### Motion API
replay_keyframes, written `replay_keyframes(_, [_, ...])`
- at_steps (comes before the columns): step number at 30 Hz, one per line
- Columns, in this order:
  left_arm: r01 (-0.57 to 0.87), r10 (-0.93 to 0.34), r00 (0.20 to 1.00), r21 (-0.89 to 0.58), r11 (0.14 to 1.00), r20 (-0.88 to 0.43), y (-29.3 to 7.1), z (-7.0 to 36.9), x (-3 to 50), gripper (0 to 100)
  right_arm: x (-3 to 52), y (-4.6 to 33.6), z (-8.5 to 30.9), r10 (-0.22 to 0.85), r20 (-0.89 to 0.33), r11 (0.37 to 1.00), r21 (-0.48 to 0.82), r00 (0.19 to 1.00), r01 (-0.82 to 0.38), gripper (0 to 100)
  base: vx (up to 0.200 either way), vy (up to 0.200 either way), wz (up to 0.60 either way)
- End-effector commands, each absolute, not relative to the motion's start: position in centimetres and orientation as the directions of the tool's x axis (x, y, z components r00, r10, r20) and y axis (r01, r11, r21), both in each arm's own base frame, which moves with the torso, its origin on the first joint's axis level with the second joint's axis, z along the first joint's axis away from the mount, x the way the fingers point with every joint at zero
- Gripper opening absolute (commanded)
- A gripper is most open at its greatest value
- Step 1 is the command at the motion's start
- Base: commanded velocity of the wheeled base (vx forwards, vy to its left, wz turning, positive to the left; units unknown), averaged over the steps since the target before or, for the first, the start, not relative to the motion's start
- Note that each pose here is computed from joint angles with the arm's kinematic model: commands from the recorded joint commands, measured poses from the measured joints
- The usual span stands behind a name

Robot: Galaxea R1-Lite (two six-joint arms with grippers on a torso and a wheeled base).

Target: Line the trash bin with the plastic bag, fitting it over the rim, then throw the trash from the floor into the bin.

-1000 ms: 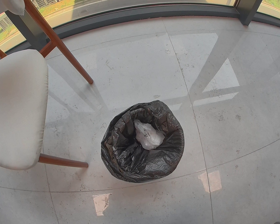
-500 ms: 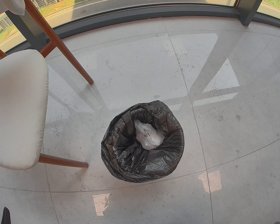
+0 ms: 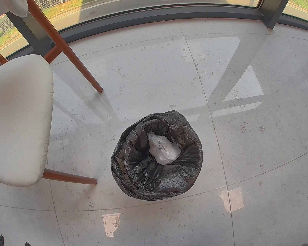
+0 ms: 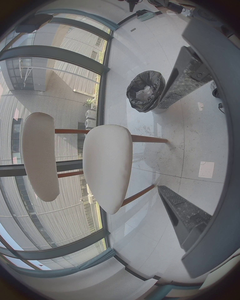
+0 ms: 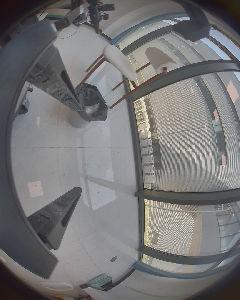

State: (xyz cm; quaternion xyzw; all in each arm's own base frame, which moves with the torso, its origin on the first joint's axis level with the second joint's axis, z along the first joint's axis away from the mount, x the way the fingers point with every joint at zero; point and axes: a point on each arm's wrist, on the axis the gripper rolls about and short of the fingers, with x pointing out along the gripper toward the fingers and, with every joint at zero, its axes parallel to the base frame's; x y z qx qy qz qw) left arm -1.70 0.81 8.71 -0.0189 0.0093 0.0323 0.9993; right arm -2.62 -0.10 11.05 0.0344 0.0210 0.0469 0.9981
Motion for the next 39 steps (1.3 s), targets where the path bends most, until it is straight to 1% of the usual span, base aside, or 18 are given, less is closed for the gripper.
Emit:
replay_keyframes(1, [-0.06,0.058,0.998,-0.032,0.998,-0.039,0.77,8.32,-1.57,100,-2.09,-0.09,8.42,0.081,-0.112,0.997,0.025,0.99,-0.079,100,0.0,0.0,0.0])
replay_keyframes(2, [-0.06,0.058,0.998,-0.031,0.998,-0.039,0.78,8.3,-1.58,100,-1.94,-0.1,7.78,0.07,-0.127,0.998,0.009,0.989,-0.069,100,0.0,0.0,0.0])
replay_keyframes(6, [-0.05,0.049,0.998,-0.024,0.998,-0.036,0.76,8.33,-1.58,100,-1.66,-0.1,7.75,0.063,-0.075,0.998,-0.012,0.995,-0.064,100,0.0,0.0,0.0])
replay_keyframes(8, [0.0,-0.001,0.999,-0.027,1.0,-0.042,0.64,8.24,-1.57,100,-1.65,-0.11,7.76,0.061,-0.077,0.998,-0.012,0.995,-0.062,100,0.0,0.0,0.0])
replay_keyframes(10, [0.081,-0.082,0.995,-0.031,0.996,-0.055,0.46,8.09,-1.57,100,-1.64,-0.11,7.74,0.066,-0.08,0.998,-0.014,0.995,-0.067,100,0.0,0.0,0.0])
replay_keyframes(11, [0.122,-0.123,0.989,-0.027,0.992,-0.08,0.37,7.83,-1.6,100,-1.64,-0.11,7.74,0.066,-0.08,0.998,-0.009,0.995,-0.067,100,0.0,0.0,0.0])
replay_keyframes(13, [0.161,-0.162,0.981,-0.019,0.987,-0.109,0.29,7.59,-1.66,100,-1.64,-0.11,7.74,0.064,-0.08,0.998,-0.005,0.995,-0.065,100,0.0,0.0,0.0])
replay_keyframes(16, [0.161,-0.161,0.981,-0.01,0.987,-0.109,0.29,7.63,-1.63,100,-1.7,-0.11,7.73,0.044,-0.072,0.999,-0.005,0.996,-0.045,100,0.0,0.0,0.0])
replay_keyframes(18, [0.148,-0.149,0.982,-0.012,0.989,-0.115,0.26,7.62,-1.6,100,-1.73,-0.03,7.72,-0.002,-0.069,1.0,-0.005,0.998,0.001,100,0.0,0.0,0.0])
replay_keyframes(19, [0.133,-0.134,0.984,-0.012,0.991,-0.116,0.23,7.62,-1.6,100,-1.72,0.05,7.73,-0.047,-0.071,0.999,-0.004,0.996,0.047,100,0.0,0.0,0.0])
replay_keyframes(20, [0.12,-0.12,0.986,-0.012,0.993,-0.113,0.21,7.64,-1.61,100,-1.69,0.07,7.73,-0.061,-0.074,0.998,-0.004,0.995,0.061,100,0.0,0.0,0.0])
replay_keyframes(22, [0.101,-0.102,0.988,-0.012,0.995,-0.112,0.19,7.63,-1.62,100,-1.7,0.06,7.74,-0.057,-0.071,0.998,-0.005,0.996,0.056,100,0.0,0.0,0.0])
replay_keyframes(24, [0.017,-0.018,0.995,-0.012,1.0,-0.096,0.05,7.63,-1.74,100,-1.7,0.05,7.74,-0.049,-0.071,0.999,-0.008,0.996,0.049,100,0.0,0.0,0.0])
replay_keyframes(26, [-0.022,0.021,0.998,-0.007,1.0,-0.063,-0.03,7.52,-2.0,100,-1.7,0.06,7.74,-0.044,-0.071,0.999,-0.011,0.997,0.044,100,0.0,0.0,0.0])
replay_keyframes(28, [-0.002,0.002,1.0,-0.003,1.0,-0.018,-0.01,7.47,-2.33,100,-1.73,0.06,7.72,-0.034,-0.069,0.999,-0.014,0.997,0.033,100,0.0,0.0,0.0])
replay_keyframes(31, [0.009,-0.009,1.0,0.001,1.0,-0.017,-0.03,7.51,-2.34,100,-1.95,-0.04,7.67,0.029,-0.04,1.0,-0.011,0.999,-0.03,100,0.0,0.0,0.0])
replay_keyframes(36, [0.031,-0.031,0.999,0.01,0.999,-0.018,-0.07,7.49,-2.34,100,-2.26,0.0,7.6,0.008,0.002,1.0,-0.008,1.0,-0.008,100,0.0,0.0,0.0])
replay_keyframes(39, [0.029,-0.029,0.999,0.012,1.0,-0.017,-0.07,7.51,-2.34,100,-2.25,-0.02,7.61,-0.002,0.0,1.0,-0.006,1.0,0.002,100,0.0,0.0,0.0])
